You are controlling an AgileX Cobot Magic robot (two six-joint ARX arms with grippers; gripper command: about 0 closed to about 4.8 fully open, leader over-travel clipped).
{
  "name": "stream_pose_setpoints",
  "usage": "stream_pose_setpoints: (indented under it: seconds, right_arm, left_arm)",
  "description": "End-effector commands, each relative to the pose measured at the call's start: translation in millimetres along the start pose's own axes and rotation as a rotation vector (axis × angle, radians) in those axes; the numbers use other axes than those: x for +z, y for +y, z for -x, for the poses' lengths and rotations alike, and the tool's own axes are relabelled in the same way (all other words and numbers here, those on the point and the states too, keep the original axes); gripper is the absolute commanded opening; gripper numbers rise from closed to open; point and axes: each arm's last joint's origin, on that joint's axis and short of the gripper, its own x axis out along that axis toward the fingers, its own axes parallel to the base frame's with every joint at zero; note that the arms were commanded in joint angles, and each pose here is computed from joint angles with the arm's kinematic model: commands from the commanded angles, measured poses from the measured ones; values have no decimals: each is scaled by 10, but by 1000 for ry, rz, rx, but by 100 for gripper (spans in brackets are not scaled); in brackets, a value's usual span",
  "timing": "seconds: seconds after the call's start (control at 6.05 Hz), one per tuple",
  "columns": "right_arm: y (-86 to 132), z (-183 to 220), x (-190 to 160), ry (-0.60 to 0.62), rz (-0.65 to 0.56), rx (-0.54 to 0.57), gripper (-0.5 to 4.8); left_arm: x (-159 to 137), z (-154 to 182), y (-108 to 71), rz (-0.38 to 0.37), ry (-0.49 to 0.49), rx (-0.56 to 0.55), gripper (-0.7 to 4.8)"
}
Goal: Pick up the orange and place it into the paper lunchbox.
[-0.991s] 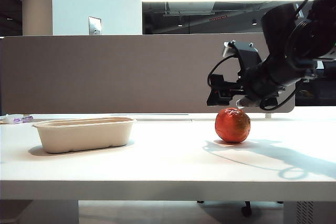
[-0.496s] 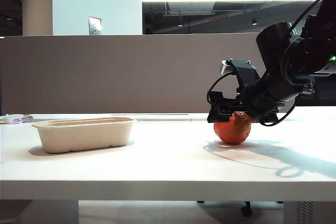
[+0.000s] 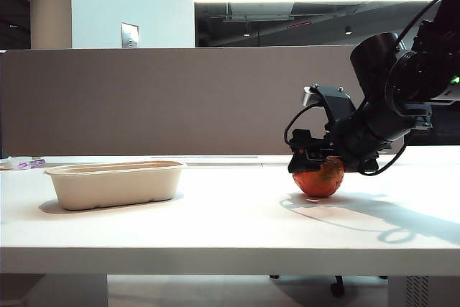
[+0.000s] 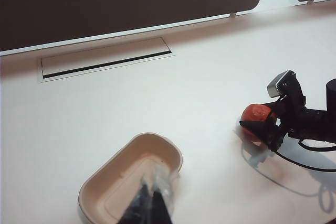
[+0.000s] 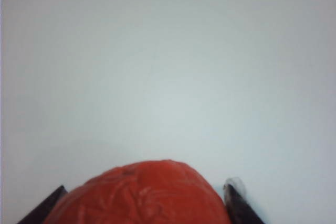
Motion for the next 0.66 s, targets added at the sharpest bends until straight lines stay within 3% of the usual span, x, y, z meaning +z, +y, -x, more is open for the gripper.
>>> stream_pose_setpoints:
  seconds: [0.17, 0.33, 0.66]
  right_arm:
    - [78, 272, 477, -198, 36, 53, 291]
    - [270, 340, 677, -294, 74, 165, 291]
    - [1191, 213, 1204, -403, 111, 374, 291]
  left_arm:
    - [-148, 30, -4, 19, 160, -2, -5]
    - [-184, 39, -5, 22, 197, -3, -5]
    - [-168, 40, -5, 35, 181, -1, -5]
